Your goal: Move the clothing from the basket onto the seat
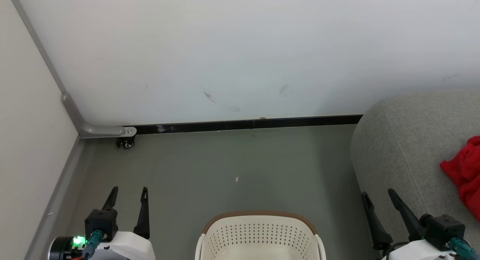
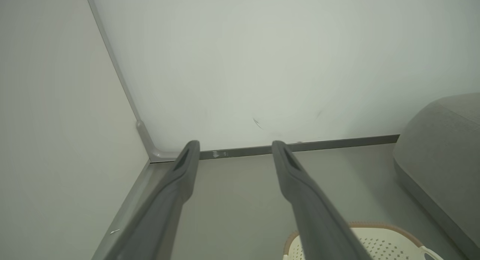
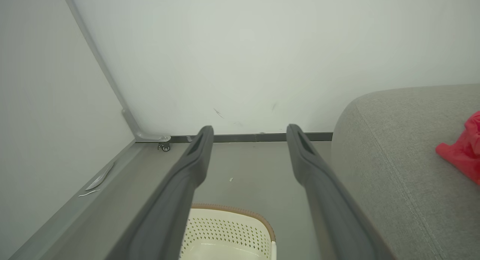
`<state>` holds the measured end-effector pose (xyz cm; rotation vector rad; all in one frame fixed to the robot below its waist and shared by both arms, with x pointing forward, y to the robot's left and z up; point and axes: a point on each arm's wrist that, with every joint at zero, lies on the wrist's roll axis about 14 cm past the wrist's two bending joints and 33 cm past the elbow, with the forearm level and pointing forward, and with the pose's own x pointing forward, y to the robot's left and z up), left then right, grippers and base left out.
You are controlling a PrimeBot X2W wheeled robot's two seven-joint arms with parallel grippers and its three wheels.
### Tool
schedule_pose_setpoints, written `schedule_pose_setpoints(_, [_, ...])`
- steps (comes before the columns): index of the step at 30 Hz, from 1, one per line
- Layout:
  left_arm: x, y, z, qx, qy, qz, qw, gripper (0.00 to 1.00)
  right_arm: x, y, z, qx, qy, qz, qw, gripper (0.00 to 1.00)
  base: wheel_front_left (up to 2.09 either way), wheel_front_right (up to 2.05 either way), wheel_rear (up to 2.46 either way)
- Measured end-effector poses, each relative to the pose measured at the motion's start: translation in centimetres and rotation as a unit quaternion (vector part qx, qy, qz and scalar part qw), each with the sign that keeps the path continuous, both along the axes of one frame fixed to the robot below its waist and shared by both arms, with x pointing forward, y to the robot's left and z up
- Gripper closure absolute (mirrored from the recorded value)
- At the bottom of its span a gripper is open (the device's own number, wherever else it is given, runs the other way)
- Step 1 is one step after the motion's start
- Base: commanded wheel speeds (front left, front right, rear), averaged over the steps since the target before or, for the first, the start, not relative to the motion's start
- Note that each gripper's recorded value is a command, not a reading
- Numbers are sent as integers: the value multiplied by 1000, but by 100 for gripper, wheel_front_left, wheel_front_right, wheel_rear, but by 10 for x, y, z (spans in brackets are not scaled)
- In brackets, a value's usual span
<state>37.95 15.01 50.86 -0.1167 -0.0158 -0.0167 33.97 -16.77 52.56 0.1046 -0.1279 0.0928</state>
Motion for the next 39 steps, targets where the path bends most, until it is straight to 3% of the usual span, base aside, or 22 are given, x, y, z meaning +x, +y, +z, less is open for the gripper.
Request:
schedule_pose_setpoints(21, [-2,10,-1,2,-1,18,1000,1,0,-1,3,-1,-5,-1,1000,0,0,0,0])
schedule_pose_setpoints(24, [-2,10,-2,3,1,18,1000,4,-1,-1,3,-1,-5,-1,1000,0,0,0,0])
schedule_pose_setpoints(29, [-2,9,-5,4,5,16,1000,20,-1,-3,2,-1,-2,-4,1000,0,0,0,0])
schedule_pose_setpoints(30, [-2,9,-5,4,5,16,1000,100,-1,-3,2,-1,-2,-5,1000,100,0,0,0])
schedule_pose_setpoints(39, [-21,1,-44,-18,68,16,997,100,-12,1,-29,16,47,-4,999,100,0,0,0])
